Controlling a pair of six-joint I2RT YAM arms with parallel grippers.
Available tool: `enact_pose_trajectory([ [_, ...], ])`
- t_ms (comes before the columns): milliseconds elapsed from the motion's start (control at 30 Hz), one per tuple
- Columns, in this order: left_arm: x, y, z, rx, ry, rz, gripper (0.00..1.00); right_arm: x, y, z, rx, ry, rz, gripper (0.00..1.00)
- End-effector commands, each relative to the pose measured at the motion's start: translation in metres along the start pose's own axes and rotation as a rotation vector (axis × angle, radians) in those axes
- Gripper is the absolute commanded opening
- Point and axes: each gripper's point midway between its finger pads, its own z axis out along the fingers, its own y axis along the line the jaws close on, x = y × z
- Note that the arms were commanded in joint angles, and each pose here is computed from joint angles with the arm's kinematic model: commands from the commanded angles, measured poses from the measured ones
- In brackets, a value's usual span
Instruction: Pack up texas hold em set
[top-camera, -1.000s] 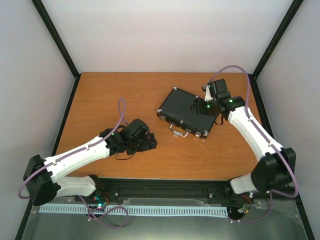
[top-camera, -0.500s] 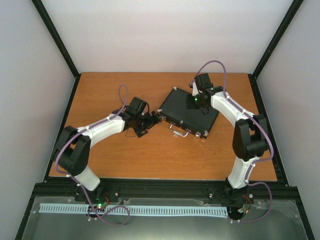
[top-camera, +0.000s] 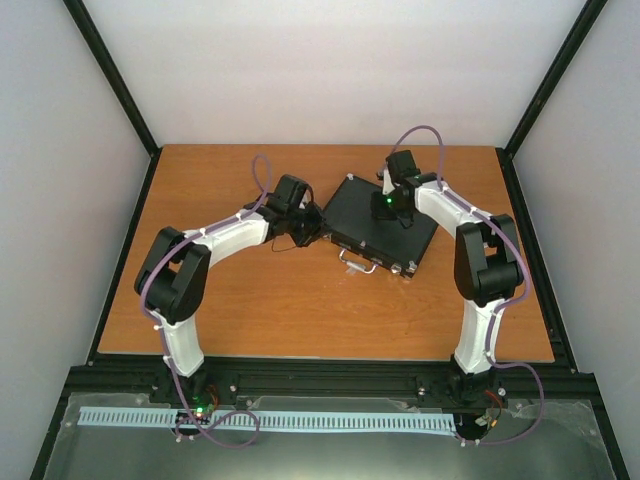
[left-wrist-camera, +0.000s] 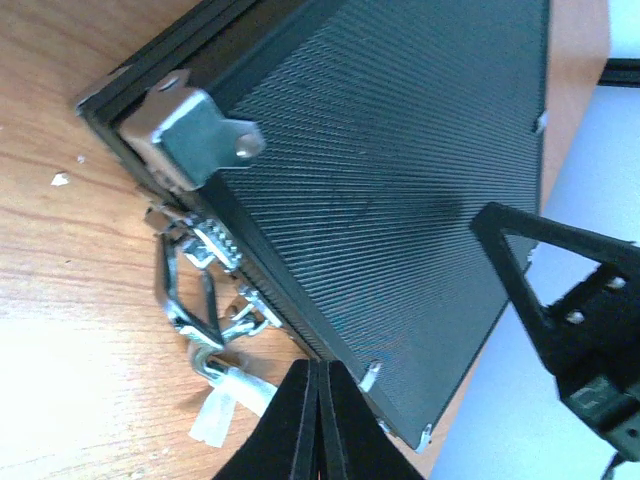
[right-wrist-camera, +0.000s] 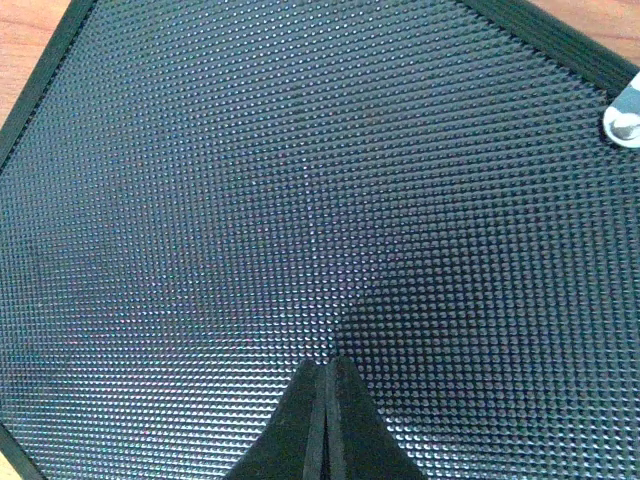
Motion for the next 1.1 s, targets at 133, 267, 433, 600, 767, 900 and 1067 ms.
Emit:
enact_pose_trajectory([
  [133,-0.009,0.002,0.003,0.016,-0.020,-0.075,0.01,-0.007,-0.003,0.009,-0.024,-0.007,0.005,0.03],
  [267,-0.007,0.012,0.011,-0.007,0.001,-0.095,0.01,-0.002,-0.003,0.013,-0.029,0.004,0.015,0.03],
  [433,0.005,0.033,0.008,-0.026,0.020,-0.140,0.01,0.001,-0.004,0.013,-0.028,0.007,0.019,0.03],
  [600,0.011,0.048,-0.005,-0.040,-0.007,-0.146,0.01,0.005,-0.006,0.016,-0.026,0.019,0.037,0.03],
  [767,0.013,0.067,0.012,-0.081,0.021,-0.166,0.01,0.009,-0.007,0.022,-0.028,0.036,0.046,0.03],
  [900,0.018,0.071,0.030,-0.058,0.070,-0.212,0.01,0.012,-0.009,0.026,-0.025,0.050,0.048,0.03],
  [1067,0.019,0.040,-0.005,0.022,0.041,-0.162,0.01,0.014,-0.008,0.027,-0.031,0.055,0.049,0.03],
])
